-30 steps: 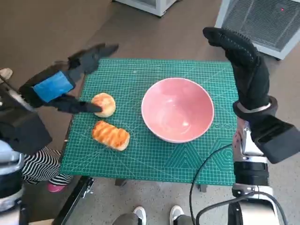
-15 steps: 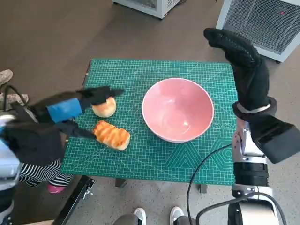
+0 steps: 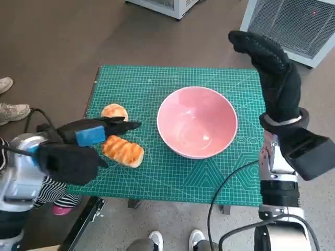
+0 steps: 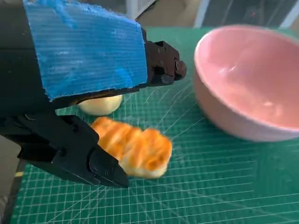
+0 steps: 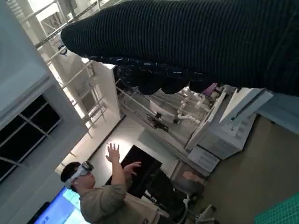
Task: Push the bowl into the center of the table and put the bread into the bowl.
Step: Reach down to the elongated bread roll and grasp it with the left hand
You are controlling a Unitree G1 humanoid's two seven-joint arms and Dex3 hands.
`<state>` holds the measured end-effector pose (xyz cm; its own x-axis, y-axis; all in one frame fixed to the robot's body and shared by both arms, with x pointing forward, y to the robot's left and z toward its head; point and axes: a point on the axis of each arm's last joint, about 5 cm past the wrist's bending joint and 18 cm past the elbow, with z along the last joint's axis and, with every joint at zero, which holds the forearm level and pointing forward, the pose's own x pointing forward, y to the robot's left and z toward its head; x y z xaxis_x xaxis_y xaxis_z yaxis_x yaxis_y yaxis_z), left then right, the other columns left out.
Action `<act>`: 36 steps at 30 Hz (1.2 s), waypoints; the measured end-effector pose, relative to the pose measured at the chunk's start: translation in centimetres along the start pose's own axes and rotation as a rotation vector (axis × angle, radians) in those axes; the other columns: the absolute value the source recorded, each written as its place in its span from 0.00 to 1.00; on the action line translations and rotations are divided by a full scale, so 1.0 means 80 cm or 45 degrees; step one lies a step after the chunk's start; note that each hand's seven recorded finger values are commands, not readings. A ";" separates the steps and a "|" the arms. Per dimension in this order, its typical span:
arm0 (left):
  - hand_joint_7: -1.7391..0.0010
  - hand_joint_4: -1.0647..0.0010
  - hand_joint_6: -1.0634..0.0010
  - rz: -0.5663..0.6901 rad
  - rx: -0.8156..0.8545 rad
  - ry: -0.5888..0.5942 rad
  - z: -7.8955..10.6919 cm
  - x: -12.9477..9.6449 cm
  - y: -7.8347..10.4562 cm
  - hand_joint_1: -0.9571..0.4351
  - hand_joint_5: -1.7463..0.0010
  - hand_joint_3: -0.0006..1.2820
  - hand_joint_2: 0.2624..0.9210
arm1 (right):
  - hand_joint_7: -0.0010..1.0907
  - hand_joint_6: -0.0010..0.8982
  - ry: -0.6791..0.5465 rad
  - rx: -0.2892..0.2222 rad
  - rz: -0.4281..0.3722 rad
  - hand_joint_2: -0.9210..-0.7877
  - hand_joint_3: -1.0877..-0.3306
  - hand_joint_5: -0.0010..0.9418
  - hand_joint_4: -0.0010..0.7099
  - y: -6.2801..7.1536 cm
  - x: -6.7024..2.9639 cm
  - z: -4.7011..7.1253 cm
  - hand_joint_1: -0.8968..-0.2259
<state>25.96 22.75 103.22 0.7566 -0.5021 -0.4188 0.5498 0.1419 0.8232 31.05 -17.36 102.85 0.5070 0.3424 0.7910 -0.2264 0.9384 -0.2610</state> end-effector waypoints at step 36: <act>0.49 0.36 0.41 -0.022 0.108 0.196 -0.031 0.081 -0.042 0.72 0.38 0.06 0.96 | 0.51 0.00 0.022 0.045 -0.031 0.00 0.47 0.01 0.24 0.000 -0.008 0.003 0.26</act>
<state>29.91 21.13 96.83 0.7962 -0.3662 -0.4816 0.5361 0.0584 0.8421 30.54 -17.61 102.43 0.5268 0.3201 0.7874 -0.2427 0.9445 -0.2216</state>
